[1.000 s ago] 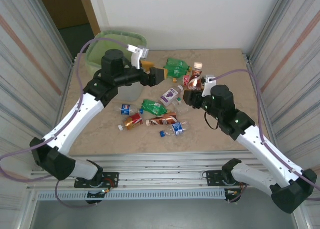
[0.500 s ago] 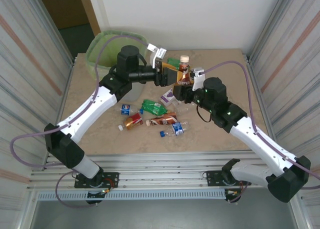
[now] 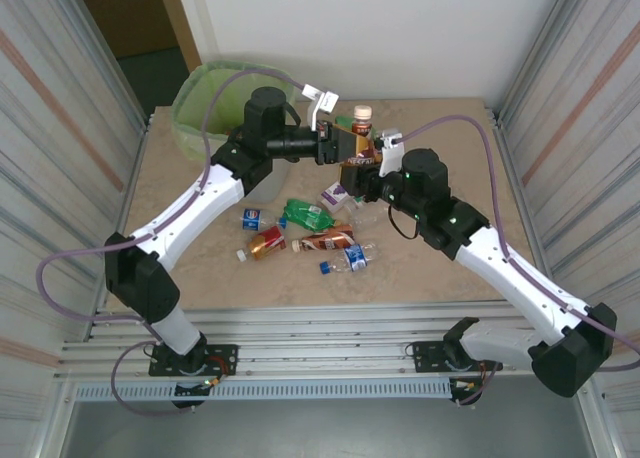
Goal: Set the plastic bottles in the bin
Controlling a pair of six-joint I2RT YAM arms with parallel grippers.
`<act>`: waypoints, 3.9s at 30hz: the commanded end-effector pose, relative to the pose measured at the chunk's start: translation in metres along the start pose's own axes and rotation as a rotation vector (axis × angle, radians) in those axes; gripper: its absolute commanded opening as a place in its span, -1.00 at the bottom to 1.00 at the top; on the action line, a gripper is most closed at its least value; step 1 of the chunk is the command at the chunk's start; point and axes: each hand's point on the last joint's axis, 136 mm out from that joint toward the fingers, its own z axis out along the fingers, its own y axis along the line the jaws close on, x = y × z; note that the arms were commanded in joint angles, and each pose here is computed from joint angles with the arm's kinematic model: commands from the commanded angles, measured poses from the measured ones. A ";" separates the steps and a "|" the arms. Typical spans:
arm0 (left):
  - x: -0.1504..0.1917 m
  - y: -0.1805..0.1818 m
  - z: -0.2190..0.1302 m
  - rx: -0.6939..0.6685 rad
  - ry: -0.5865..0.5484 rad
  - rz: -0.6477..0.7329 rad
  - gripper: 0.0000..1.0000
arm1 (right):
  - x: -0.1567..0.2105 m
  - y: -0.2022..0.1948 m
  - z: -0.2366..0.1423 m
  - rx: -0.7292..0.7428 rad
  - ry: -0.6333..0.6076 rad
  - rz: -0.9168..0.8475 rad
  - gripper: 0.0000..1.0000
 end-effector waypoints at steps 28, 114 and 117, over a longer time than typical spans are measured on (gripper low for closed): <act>-0.014 -0.012 -0.003 0.013 -0.018 0.061 -0.77 | -0.009 0.008 -0.010 0.020 -0.026 -0.065 0.52; -0.052 0.266 -0.162 -0.812 0.169 0.061 0.52 | 0.031 -0.085 -0.074 0.436 -0.018 0.110 0.95; -0.062 0.256 -0.166 -0.826 0.149 0.083 0.61 | 0.032 -0.086 -0.074 0.437 -0.016 0.115 0.95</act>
